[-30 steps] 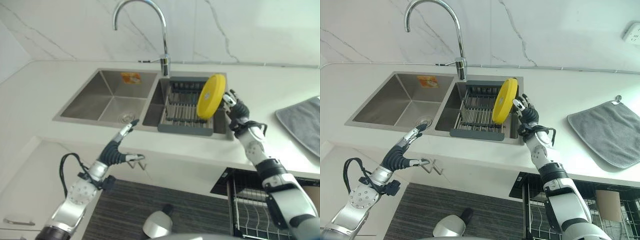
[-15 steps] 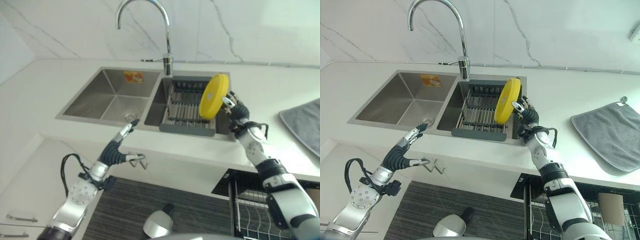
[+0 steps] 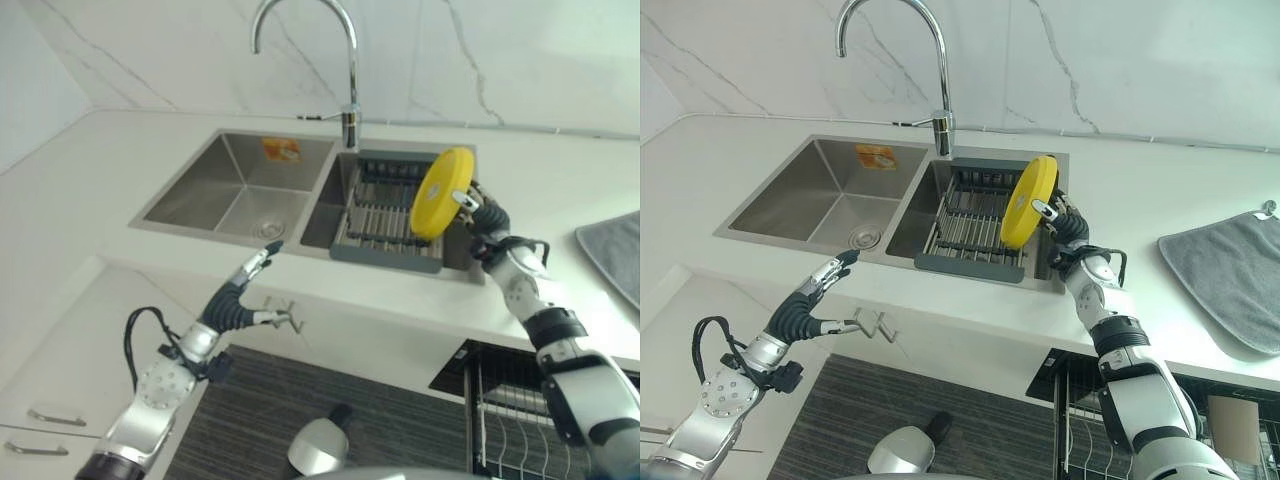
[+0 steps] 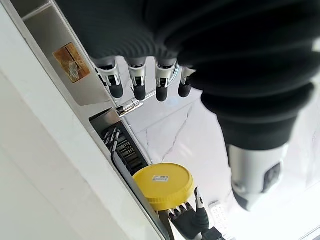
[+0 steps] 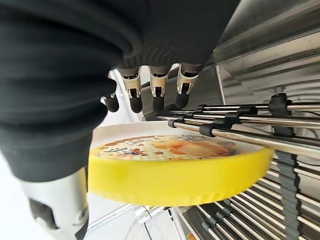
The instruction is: Place the dishes in the dishwasher.
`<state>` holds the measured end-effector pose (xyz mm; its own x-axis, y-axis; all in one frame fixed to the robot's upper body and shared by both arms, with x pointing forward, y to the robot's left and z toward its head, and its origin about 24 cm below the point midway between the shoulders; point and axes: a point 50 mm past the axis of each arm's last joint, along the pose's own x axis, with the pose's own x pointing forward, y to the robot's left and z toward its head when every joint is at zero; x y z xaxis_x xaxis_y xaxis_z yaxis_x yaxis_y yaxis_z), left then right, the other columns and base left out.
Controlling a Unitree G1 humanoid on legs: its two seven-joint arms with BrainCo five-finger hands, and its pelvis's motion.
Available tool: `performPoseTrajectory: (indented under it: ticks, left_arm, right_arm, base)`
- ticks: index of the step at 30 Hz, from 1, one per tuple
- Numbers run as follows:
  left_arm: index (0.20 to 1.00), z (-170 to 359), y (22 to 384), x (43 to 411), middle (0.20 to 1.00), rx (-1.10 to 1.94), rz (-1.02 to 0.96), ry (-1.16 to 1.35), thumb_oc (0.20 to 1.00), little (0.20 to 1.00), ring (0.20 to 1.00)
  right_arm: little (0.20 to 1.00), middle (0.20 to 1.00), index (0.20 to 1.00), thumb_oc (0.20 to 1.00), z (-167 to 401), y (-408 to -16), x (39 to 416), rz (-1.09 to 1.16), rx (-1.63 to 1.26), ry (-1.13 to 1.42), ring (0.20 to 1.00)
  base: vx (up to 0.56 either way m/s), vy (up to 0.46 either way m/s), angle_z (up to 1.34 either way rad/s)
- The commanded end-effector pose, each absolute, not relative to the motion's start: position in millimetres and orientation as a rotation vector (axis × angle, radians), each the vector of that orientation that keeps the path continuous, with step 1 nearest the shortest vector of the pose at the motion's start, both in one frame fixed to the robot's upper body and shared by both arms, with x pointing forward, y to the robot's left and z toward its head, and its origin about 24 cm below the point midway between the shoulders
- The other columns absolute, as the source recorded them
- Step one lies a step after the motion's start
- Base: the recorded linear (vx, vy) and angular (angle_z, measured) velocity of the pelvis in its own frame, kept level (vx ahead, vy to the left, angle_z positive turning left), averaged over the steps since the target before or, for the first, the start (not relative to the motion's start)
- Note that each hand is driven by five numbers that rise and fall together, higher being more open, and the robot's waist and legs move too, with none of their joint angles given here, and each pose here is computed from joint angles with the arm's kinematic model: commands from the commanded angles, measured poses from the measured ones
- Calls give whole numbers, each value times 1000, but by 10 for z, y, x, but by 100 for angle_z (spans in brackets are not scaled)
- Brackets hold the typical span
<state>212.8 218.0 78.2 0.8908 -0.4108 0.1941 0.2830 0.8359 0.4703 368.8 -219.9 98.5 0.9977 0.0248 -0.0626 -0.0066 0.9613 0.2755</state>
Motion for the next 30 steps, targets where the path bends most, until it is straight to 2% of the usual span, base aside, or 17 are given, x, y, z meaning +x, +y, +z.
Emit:
performPoseTrajectory:
  ticks: [1,4,17,20,30]
  left_arm:
    - [1000,888,2149,2179,1000,390,-406,-363,1000,1000,1000]
    - [1000,851,2136,2181,1000,361,-421,-337,1000,1000,1000]
    - [1000,836,2100,2181,1000,389,-434,-332,1000,1000,1000]
    - [1000,851,2060,2159,1000,526,-456,-387,1000,1000,1000]
    - [1000,879,2050,2195,1000,489,-455,-361,1000,1000,1000]
  right_arm:
    - [1000,1000,1000,1000,1434,-2209,3830,62,163,-51,1000]
    - [1000,1000,1000,1000,1397,-2162,3835,72,236,-23,1000]
    - [1000,1000,1000,1000,1420,-2133,3858,53,73,-18,1000]
    - [1000,1000,1000,1000,1461,-2118,3873,56,36,-21,1000]
    - [1000,1000,1000,1000,1440,-2171,3888,-25,15,8,1000]
  base:
    - [0,0,0]
    - [0,0,0]
    - [0,0,0]
    - [0,0,0]
    - [0,0,0]
